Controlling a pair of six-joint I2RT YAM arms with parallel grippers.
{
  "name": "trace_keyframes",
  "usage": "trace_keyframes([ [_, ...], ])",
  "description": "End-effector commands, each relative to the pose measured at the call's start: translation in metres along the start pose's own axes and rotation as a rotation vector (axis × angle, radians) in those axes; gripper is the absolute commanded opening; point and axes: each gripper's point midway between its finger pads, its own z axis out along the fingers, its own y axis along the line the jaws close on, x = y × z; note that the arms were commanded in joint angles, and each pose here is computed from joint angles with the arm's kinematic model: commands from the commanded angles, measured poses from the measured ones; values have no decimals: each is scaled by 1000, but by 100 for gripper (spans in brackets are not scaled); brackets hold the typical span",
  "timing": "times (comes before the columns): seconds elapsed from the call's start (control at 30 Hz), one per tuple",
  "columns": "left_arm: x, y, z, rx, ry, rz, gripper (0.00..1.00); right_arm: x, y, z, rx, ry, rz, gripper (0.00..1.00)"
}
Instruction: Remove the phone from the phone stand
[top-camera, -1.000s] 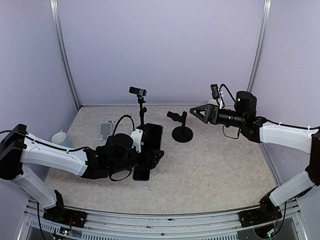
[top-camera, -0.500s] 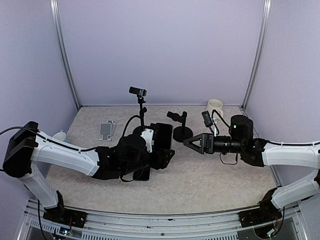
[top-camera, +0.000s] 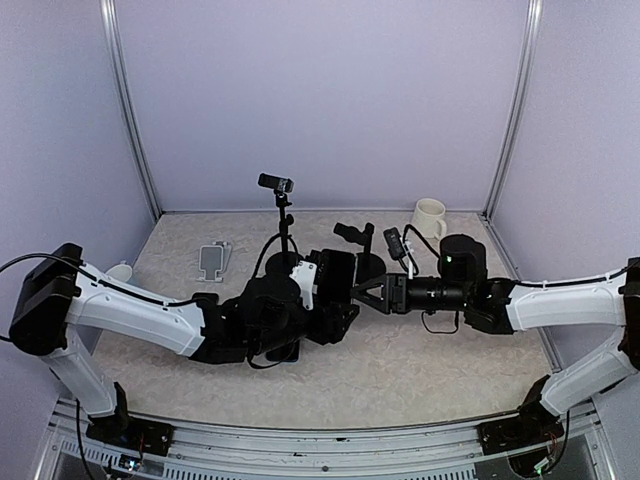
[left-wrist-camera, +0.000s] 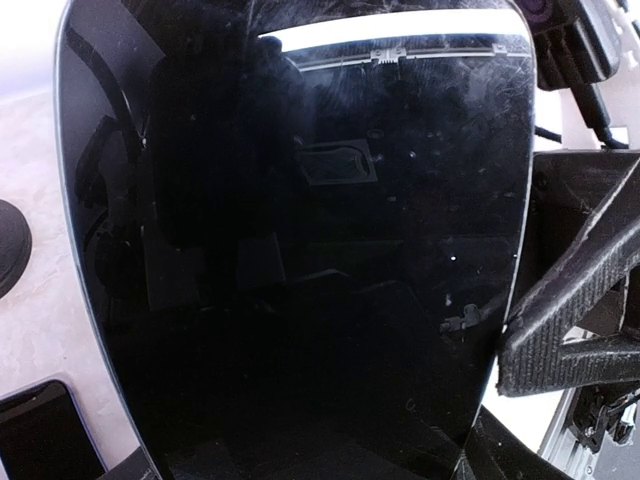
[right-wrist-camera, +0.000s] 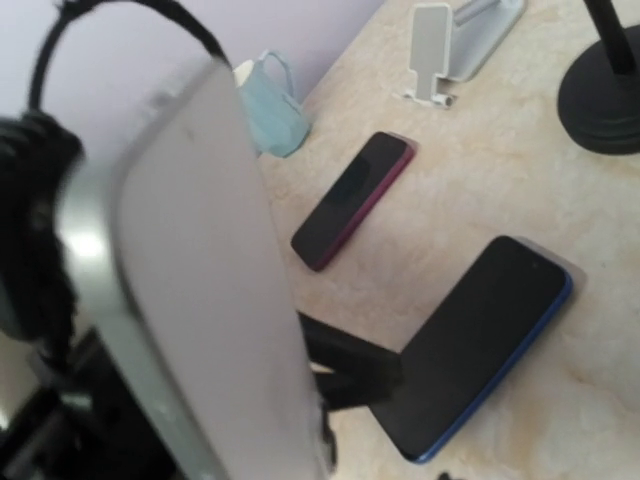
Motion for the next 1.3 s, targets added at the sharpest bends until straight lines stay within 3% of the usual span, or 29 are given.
trace_keyframes([
  [0.0, -26, -21, 2, 53, -80, -29, 7, -16, 12, 10, -25, -43, -35, 45],
  [0.17, -28, -22, 1, 54, -87, -30, 7, -11, 11, 17, -19, -28, -35, 36],
  [0.37, -29, -21, 1, 48, -92, -34, 8, -2, 10, 20, -22, -15, -13, 33],
  [0.6, -27, -19, 2, 38, -94, -40, 11, 1, 10, 17, -30, -16, 12, 15],
  [0.67, -27, -19, 2, 41, -90, -23, 18, 1, 9, 16, -29, -17, 18, 7],
  [0.73, -26, -23, 0, 59, -74, 13, 32, 0, 8, 15, -21, -21, 21, 0],
  [0.9, -19, -28, -14, 123, -41, 80, 95, -8, 0, 3, 11, -42, 38, 0],
  [1.07, -10, -33, -33, 208, -12, 129, 99, -13, -17, -15, 36, -51, 72, 0],
  [1.27, 3, -17, -50, 250, 0, 90, 99, 13, -39, -23, 60, 38, 143, 0],
])
